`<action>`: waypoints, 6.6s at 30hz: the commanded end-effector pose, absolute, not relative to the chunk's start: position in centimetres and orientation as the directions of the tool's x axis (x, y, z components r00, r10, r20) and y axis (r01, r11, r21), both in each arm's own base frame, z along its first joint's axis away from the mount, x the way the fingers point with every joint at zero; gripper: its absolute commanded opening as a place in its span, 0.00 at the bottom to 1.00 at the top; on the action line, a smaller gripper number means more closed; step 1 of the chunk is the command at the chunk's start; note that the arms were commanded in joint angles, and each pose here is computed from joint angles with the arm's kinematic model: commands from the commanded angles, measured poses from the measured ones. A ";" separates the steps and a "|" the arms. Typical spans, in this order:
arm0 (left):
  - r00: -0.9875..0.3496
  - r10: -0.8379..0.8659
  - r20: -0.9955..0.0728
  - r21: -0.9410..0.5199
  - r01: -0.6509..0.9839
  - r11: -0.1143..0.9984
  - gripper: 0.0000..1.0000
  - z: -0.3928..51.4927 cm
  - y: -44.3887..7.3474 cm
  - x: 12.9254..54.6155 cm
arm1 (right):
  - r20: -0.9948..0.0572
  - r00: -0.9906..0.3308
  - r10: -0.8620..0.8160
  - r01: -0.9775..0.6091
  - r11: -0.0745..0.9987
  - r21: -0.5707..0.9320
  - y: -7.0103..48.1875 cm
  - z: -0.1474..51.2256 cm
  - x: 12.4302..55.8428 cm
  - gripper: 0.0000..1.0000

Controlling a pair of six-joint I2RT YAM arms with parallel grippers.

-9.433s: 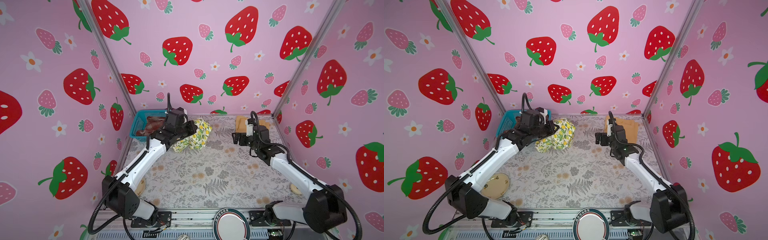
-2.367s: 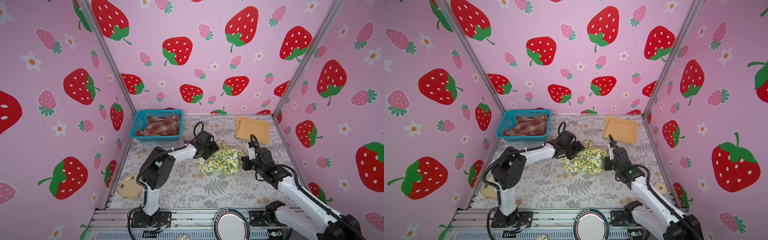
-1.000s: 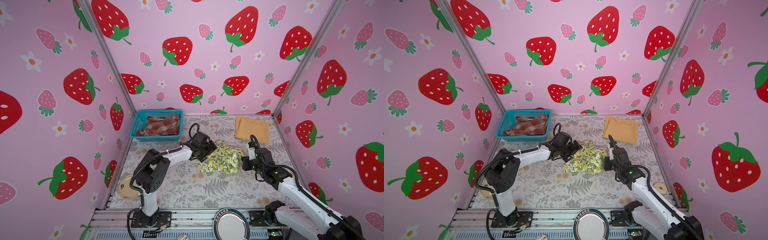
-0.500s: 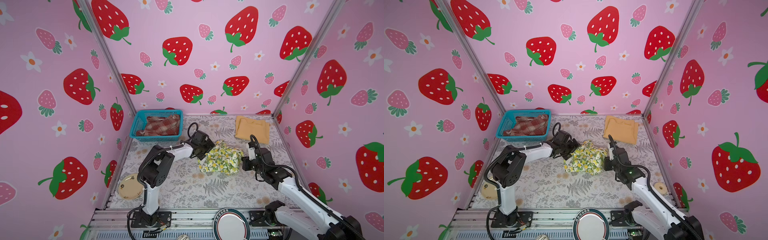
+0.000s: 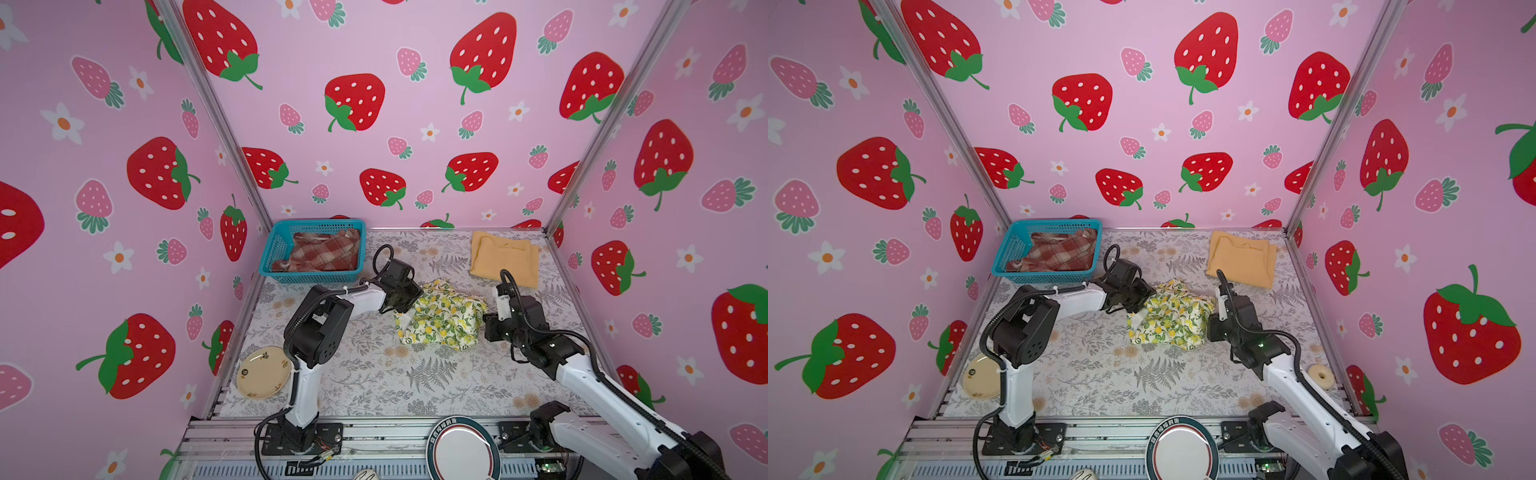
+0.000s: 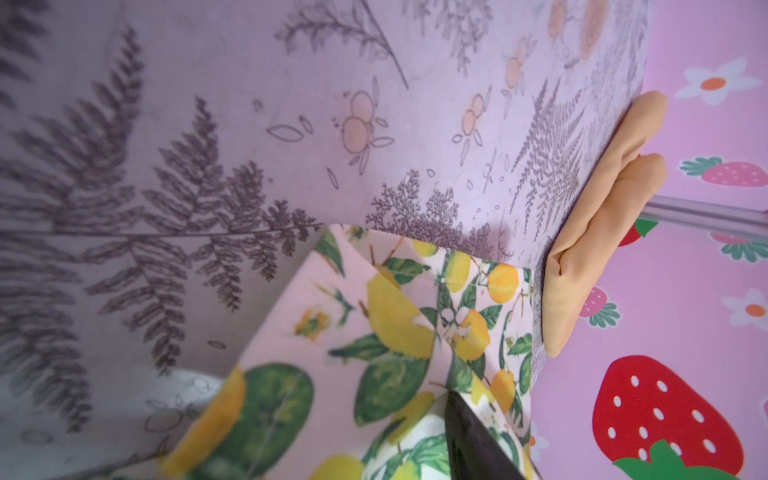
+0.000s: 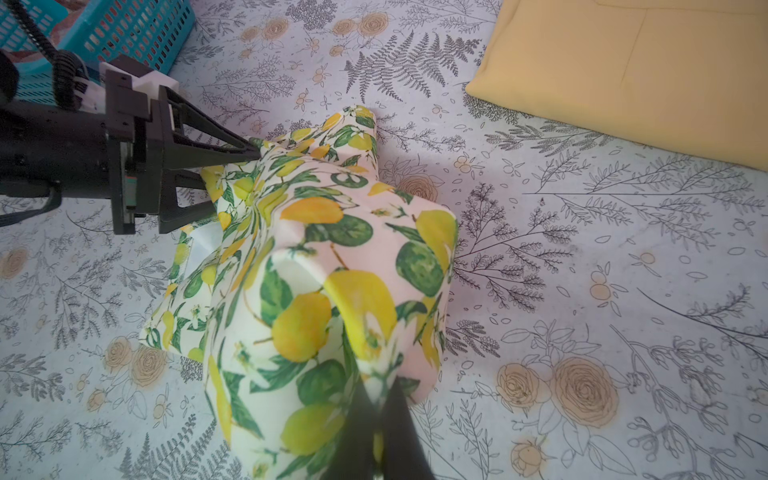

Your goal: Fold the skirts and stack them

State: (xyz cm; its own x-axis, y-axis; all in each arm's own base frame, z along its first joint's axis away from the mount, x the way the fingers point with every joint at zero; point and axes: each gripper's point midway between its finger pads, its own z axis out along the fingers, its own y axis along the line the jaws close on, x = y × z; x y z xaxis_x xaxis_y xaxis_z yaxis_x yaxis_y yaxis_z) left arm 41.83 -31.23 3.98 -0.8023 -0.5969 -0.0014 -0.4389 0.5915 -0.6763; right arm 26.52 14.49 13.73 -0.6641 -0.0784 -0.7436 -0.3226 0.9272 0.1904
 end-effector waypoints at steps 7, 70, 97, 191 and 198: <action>-0.790 -0.613 0.019 -0.717 -0.438 0.543 0.17 5.7 -31.1 44.4 | -0.764 -0.643 -0.060 -0.321 0.926 0.198 14.7 15.4 26.8 0.00; -0.791 -0.511 -0.335 -0.522 -0.296 0.800 0.00 6.6 -16.2 31.3 | -0.499 -0.863 -0.078 -0.371 0.768 0.523 19.8 12.0 19.6 0.06; -0.626 -0.574 -0.528 -0.549 -0.265 0.793 0.99 14.4 -10.6 27.3 | -0.610 -0.786 -0.096 -0.349 0.884 0.311 22.3 11.0 33.2 1.00; -0.867 -0.409 -0.284 -0.340 -0.307 0.889 0.99 1.5 -14.5 27.5 | -0.628 -0.776 -0.065 -0.272 0.932 0.240 19.8 7.0 40.1 1.00; -0.854 -0.437 -0.283 -0.330 -0.341 0.880 0.99 0.9 -12.9 25.3 | -0.641 -0.766 -0.048 -0.237 0.948 0.213 18.4 7.6 41.3 1.00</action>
